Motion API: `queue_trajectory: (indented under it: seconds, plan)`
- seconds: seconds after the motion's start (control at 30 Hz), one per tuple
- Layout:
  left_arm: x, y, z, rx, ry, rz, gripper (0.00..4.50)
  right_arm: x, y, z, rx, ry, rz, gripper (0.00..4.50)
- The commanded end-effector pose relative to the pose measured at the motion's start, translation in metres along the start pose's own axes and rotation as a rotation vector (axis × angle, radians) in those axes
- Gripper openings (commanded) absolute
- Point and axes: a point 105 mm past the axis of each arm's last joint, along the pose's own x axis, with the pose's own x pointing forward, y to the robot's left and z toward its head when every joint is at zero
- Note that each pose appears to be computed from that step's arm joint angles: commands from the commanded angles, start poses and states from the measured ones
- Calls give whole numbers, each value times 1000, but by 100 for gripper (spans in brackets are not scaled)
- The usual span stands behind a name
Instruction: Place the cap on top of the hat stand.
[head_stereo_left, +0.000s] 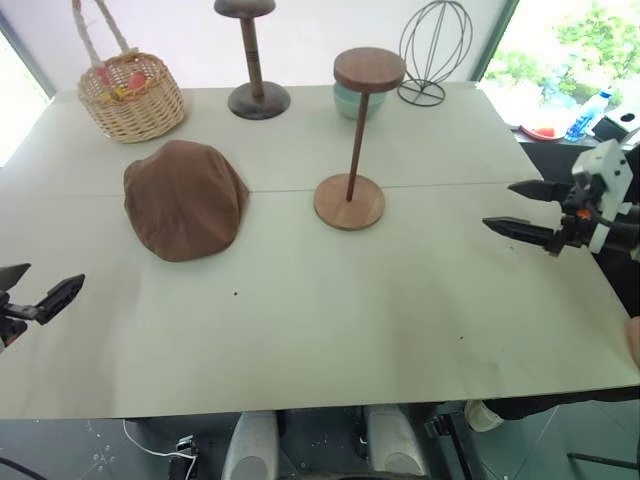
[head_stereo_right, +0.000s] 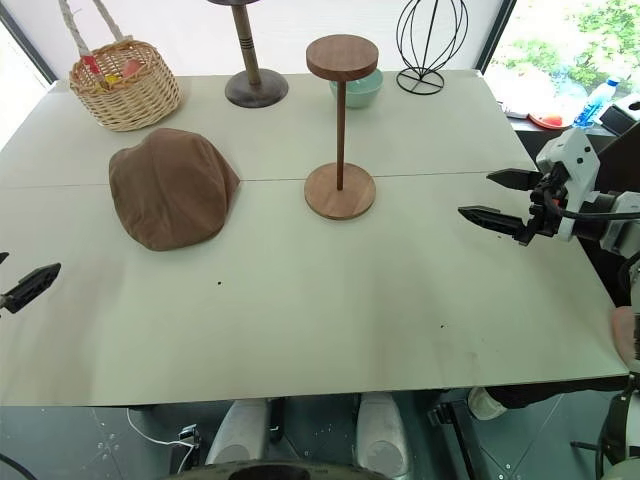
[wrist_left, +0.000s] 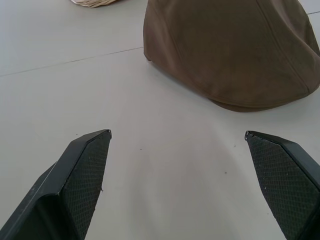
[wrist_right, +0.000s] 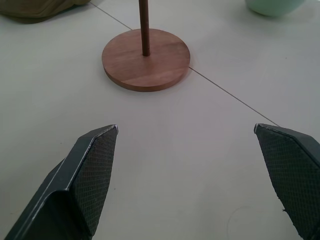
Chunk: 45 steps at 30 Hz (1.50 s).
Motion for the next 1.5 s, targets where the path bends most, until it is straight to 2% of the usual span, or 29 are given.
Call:
queue_trajectory:
  seconds: [0.03, 0.4, 0.67, 0.83, 0.97, 1.2, 1.4, 1.5]
  plan:
    - [-3, 2, 10, 54, -23, 4, 449, -8, -5, 14, -54, -27, -22, 450]
    - [-1, 3, 19, 10, -57, -16, 449, -4, -6, 17, -26, -54, -20, 450]
    - [4, -26, 39, 126, -58, -162, 449, 0, -4, 35, -94, -55, 18, 450]
    - [12, -69, 57, 355, -43, -330, 449, 1, 35, 82, -153, -110, 205, 450]
    - [29, -89, 56, 509, -16, -382, 449, 1, 72, 98, -159, -110, 346, 450]
    - [54, -99, 34, 807, 33, -348, 449, -1, 118, 92, -136, -46, 461, 450]
    - [80, -105, 20, 1017, 5, -281, 449, -3, 132, 95, -108, -60, 449, 450]
    - [91, -116, 12, 1061, -19, -277, 449, -2, 135, 97, -101, -75, 434, 450]
